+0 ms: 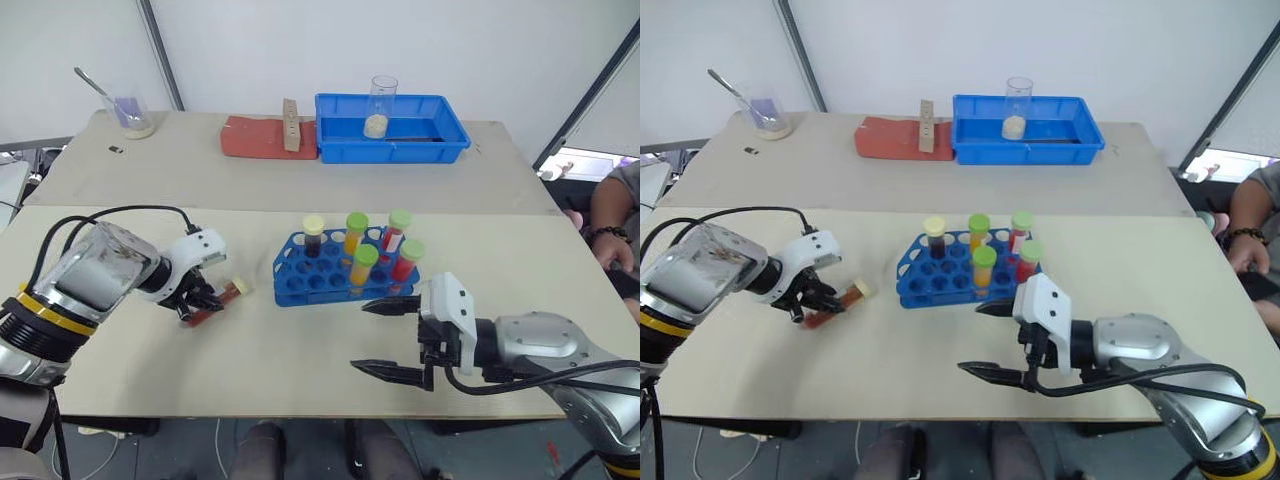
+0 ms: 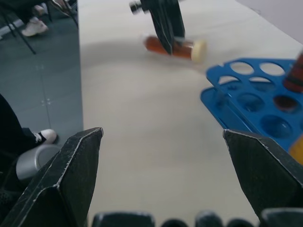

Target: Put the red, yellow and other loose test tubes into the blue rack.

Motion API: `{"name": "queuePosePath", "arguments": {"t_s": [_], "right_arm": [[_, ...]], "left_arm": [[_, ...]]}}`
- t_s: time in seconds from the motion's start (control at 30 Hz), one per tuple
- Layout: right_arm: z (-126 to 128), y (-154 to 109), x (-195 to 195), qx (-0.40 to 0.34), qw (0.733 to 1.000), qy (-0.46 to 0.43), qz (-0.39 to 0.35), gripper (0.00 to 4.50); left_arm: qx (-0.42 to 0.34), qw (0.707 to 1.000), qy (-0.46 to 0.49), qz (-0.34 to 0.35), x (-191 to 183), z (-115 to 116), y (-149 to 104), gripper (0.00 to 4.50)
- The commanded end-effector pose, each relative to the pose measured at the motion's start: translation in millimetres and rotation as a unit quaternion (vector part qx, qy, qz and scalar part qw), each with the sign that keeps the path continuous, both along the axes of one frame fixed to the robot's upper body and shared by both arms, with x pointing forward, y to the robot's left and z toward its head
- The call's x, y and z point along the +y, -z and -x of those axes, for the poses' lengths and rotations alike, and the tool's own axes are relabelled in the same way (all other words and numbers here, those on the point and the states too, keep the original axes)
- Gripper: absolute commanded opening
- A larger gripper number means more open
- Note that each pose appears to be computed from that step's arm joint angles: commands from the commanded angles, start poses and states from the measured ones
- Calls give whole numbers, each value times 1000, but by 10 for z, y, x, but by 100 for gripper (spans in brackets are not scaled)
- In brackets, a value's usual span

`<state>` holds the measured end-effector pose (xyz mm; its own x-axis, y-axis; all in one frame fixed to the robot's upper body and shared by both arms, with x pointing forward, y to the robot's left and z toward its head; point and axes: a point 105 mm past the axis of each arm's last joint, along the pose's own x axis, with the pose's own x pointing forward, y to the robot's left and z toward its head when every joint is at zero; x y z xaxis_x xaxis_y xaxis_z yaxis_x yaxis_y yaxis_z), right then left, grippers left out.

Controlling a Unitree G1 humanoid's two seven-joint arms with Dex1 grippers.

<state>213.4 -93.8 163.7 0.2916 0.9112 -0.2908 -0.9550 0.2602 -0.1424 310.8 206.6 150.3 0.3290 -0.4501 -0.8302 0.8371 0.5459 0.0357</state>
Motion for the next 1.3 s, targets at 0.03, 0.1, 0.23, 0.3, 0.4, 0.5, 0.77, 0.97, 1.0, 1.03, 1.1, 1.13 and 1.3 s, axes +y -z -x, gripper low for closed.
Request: {"name": "queuePosePath", "arguments": {"t_s": [0.03, 0.1, 0.23, 0.3, 0.4, 0.5, 0.77, 0.97, 1.0, 1.03, 1.1, 1.13, 1.3], "right_arm": [[80, -106, -66, -14, 1000, 3, 1, 450], [97, -108, -113, -11, 1000, 14, 2, 450], [53, -92, -231, -21, 998, 53, 16, 450], [-25, -86, -281, -35, 996, 83, 18, 450], [-83, -115, -312, -50, 993, 107, 12, 450], [-95, -97, -336, -52, 991, 124, 22, 450], [-34, -273, -254, -55, 994, 92, -21, 450], [2, -322, -225, -47, 996, 74, -24, 450], [1, -323, -222, -47, 996, 74, -24, 450], [-1, -325, -221, -48, 996, 75, -25, 450], [-2, -321, -219, -48, 996, 78, -24, 450], [2, -318, -216, -47, 995, 79, -25, 450], [32, -278, -208, -45, 995, 83, -19, 450]], "left_arm": [[-93, 991, 43, 87, -104, -73, -590, 90], [-113, 985, 51, 120, -121, -48, -735, 90], [-174, 949, 96, 247, -450, 65, -994, 90], [-201, 928, 115, 292, -687, 126, -1001, 90], [-231, 912, 136, 311, -896, 212, -902, 90], [-277, 897, 131, 319, -1052, 189, -776, 90], [-347, 868, 94, 342, -1198, -14, -469, 90], [-342, 859, 101, 368, -1372, -72, -292, 90], [-342, 860, 102, 366, -1376, -82, -260, 90], [-343, 860, 103, 364, -1376, -92, -238, 90], [-344, 861, 110, 358, -1383, -101, -192, 90], [-344, 861, 113, 357, -1389, -100, -177, 90], [-353, 858, 113, 354, -1416, -111, -124, 90]]}}
